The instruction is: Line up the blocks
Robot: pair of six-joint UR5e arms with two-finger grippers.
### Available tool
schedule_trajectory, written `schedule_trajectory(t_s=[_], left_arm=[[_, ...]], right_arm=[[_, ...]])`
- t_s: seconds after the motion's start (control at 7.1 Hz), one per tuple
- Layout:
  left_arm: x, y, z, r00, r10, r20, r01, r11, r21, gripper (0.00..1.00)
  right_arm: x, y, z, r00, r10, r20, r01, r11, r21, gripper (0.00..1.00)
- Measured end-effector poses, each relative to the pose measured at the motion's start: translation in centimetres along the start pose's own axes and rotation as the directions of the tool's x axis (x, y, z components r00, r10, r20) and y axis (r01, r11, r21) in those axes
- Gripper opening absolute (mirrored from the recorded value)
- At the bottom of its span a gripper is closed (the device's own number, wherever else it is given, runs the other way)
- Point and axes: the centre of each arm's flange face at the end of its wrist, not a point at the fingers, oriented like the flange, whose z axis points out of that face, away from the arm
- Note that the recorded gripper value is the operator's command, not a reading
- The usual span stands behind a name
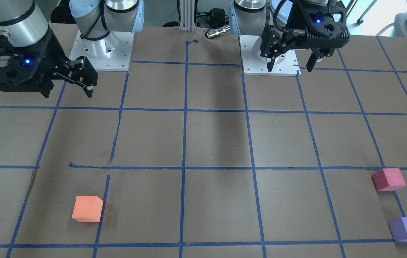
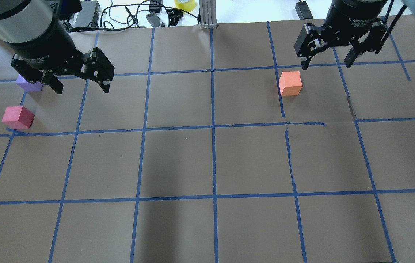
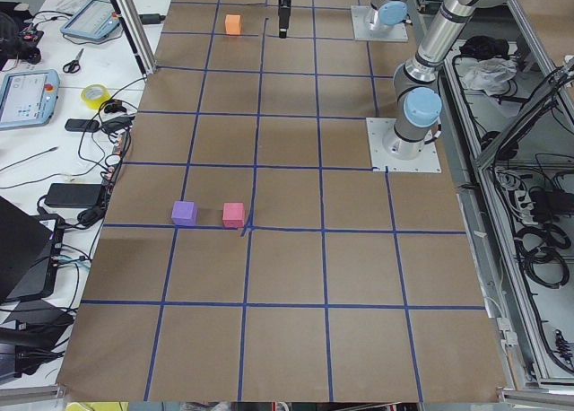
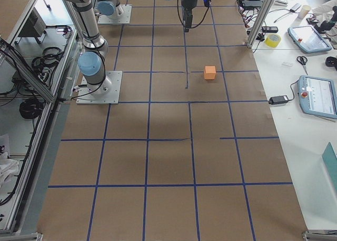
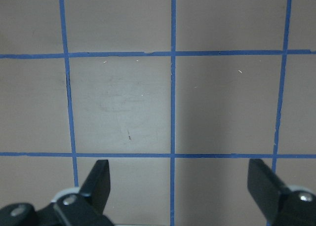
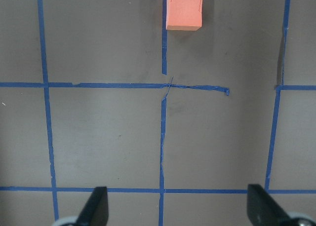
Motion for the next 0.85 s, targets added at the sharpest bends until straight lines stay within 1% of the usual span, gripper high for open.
schedule_trajectory(t_s=[0.85], left_arm=[[0.31, -0.05, 0.21, 1.000, 0.002, -0.005, -0.002, 1.000, -0.004, 1.00]], right_arm=[[0.45, -0.03, -0.13, 1.000, 0.009, -0.003, -0.009, 1.000, 0.001, 1.00]])
